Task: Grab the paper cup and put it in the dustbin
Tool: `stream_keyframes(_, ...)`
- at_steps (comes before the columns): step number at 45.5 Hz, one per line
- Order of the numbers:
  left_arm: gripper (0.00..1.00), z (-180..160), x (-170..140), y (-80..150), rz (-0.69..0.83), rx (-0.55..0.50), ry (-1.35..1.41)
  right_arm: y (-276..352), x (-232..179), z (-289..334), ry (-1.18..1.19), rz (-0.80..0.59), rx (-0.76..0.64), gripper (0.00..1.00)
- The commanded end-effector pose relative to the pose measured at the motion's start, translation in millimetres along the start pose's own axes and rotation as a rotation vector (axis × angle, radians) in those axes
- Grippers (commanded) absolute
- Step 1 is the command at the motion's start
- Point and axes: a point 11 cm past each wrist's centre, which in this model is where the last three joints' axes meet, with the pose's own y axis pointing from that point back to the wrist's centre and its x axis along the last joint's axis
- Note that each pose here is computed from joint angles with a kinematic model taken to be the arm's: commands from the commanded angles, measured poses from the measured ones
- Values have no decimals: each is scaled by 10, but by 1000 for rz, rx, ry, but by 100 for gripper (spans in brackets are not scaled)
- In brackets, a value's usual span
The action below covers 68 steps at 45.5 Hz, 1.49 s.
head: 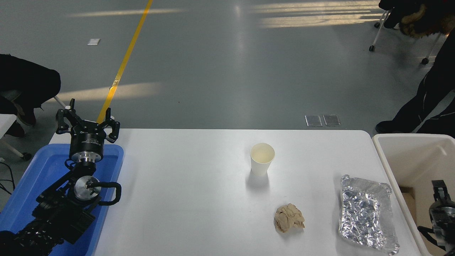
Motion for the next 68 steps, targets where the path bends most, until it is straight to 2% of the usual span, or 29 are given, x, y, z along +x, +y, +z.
stream_keyframes(1, 99, -5, 1, -1, 1, 4, -1, 4, -32, -48, -8, -3, 7, 100)
stream_keyframes(18, 99, -6, 0, 1, 0, 4, -2, 3, -25, -333, -20, -4, 52, 100)
stream_keyframes(25, 99, -5, -6, -4, -1, 3, -2, 7, -43, -457, 53, -24, 81, 100)
stream_keyframes(32, 99, -2, 5, 0, 5, 1, -4, 26, -231, -534, 233, -84, 114, 100)
stream_keyframes(37, 99, -4, -3, -4, 2, 2, -6, 48, -310, -784, 185, -114, 136, 100)
stream_keyframes(41, 99, -8, -17, -9, -7, 5, -3, 85, -507, -805, 158, -196, 122, 100)
stream_keyframes(50, 99, -2, -11, -5, -8, 5, -3, 214, 81, -941, 161, -300, 75, 100)
stream_keyframes(58, 99, -10, -15, -3, -9, 7, -3, 411, 522, -1464, 357, -262, 173, 100)
stream_keyframes(68, 99, -9, -21, -9, -10, 6, -2, 1062, 901, -1953, 669, -285, 176, 100)
